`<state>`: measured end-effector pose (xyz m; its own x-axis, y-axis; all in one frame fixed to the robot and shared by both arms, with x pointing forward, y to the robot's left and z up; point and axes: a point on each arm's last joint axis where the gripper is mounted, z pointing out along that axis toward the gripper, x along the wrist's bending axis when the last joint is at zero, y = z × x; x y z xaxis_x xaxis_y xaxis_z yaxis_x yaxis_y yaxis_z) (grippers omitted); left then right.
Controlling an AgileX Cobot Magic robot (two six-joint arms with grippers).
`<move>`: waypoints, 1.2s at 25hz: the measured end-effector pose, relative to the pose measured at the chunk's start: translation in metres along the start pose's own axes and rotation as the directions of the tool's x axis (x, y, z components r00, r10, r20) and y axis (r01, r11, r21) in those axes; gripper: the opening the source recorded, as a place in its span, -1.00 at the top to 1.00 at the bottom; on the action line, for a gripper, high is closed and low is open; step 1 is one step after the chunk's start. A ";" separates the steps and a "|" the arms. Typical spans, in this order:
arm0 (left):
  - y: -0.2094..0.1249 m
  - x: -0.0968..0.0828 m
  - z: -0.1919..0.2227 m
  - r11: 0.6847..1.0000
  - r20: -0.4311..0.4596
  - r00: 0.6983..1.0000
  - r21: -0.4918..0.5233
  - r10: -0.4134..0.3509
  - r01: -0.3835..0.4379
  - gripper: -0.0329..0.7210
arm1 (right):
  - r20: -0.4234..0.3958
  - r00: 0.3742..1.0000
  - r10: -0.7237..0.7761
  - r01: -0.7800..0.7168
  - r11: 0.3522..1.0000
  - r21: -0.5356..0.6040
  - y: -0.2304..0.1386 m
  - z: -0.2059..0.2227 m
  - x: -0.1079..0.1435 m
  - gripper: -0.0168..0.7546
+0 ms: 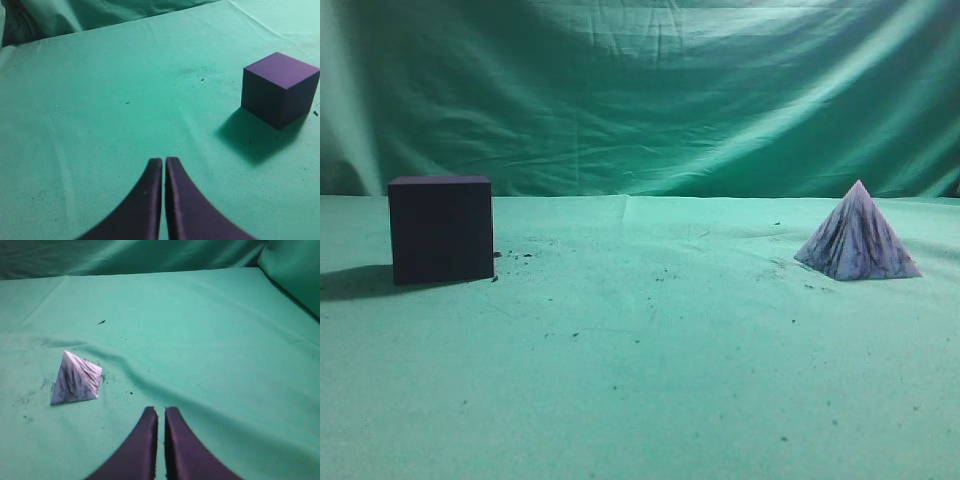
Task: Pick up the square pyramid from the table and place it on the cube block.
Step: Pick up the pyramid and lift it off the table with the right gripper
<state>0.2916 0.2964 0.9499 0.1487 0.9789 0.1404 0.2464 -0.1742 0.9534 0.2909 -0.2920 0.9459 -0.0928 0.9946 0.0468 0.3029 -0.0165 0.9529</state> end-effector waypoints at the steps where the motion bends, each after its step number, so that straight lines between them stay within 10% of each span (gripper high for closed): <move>1: 0.000 0.000 0.000 1.000 0.000 1.000 0.000 0.000 0.000 0.91 | 0.000 1.000 0.000 0.000 1.000 0.000 0.000 0.000 0.000 0.96; 25: 0.000 0.000 0.000 1.000 0.000 1.000 0.000 0.000 0.000 0.91 | 0.000 1.000 0.000 0.000 1.000 -0.005 0.000 0.000 0.000 0.83; 30: 0.000 0.000 0.000 1.000 0.000 1.000 0.000 0.000 0.000 0.91 | -0.035 0.993 0.113 -0.117 0.971 -0.209 0.019 -0.002 0.001 0.83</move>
<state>0.2916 0.2964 0.9499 0.1487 0.9789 0.1404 0.2464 -0.1742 0.9534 0.2948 -0.2916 0.9644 -0.0910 0.9822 0.1641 0.1067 -0.1542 0.9823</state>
